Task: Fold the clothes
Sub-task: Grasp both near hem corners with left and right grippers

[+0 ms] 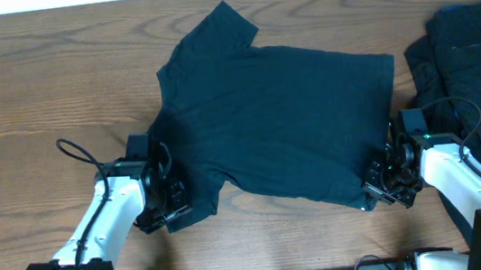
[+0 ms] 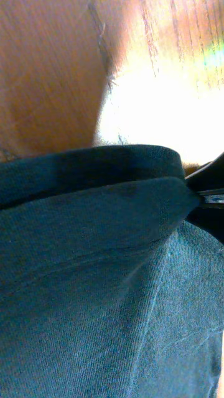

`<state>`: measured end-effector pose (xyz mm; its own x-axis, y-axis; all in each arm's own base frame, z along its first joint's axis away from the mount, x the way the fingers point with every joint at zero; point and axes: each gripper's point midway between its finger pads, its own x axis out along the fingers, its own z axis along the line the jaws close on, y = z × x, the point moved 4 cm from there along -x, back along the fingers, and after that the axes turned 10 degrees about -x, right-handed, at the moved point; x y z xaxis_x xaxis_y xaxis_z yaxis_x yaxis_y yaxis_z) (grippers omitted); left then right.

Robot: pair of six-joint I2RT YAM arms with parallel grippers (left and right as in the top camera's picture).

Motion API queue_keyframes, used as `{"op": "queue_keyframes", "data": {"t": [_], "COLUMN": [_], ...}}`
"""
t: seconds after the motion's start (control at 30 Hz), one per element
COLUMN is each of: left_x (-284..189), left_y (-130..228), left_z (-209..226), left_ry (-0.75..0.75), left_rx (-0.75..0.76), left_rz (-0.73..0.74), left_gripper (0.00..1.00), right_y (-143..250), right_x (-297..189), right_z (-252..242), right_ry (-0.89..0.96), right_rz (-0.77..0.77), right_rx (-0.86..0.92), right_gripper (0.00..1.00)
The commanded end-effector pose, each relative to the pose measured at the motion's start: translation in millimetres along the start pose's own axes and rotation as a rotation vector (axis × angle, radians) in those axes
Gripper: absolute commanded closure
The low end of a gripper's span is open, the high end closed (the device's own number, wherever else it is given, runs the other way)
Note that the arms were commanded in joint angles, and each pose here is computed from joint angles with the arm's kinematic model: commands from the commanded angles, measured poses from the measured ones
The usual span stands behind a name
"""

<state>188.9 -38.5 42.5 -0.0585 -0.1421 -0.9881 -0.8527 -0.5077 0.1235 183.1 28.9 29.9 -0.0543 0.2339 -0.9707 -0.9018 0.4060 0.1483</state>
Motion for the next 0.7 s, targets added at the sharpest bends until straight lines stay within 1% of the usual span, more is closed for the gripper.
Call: {"op": "queue_keyframes", "data": {"t": [0.0,0.27,0.33,0.37,0.4,0.5,0.53,0.67], "left_x": [11.2,19.8,20.1,20.1,20.1,20.1,20.1,15.2], "left_y": [4.9,6.1,6.3,6.3,6.3,6.5,6.6,5.2], "left_z": [8.8,11.2,11.3,11.3,11.3,11.3,11.5,9.7], "left_ry": [-0.034,-0.036,-0.037,-0.037,-0.037,-0.037,-0.038,-0.04], "left_rx": [-0.023,-0.03,-0.03,-0.031,-0.031,-0.03,-0.03,-0.029], "left_rz": [0.01,0.013,0.015,0.015,0.015,0.016,0.017,0.018], "left_gripper": [0.38,0.39,0.55,0.67,0.72,0.91,0.94,0.94], "right_y": [13.2,13.0,13.0,13.0,13.0,13.0,13.0,12.9], "right_x": [19.3,19.3,19.3,19.3,19.3,19.3,19.3,18.0], "right_z": [-14.8,-14.7,-14.7,-14.7,-14.7,-14.7,-14.7,-14.5], "right_ry": [0.075,0.074,0.074,0.074,0.074,0.074,0.074,0.075], "right_rz": [0.056,0.055,0.055,0.055,0.055,0.055,0.055,0.058], "right_rx": [-0.005,-0.006,-0.006,-0.006,-0.006,-0.006,-0.006,-0.004], "right_gripper": [0.98,0.98,0.98,0.98,0.99,0.99,0.99,0.99]}}
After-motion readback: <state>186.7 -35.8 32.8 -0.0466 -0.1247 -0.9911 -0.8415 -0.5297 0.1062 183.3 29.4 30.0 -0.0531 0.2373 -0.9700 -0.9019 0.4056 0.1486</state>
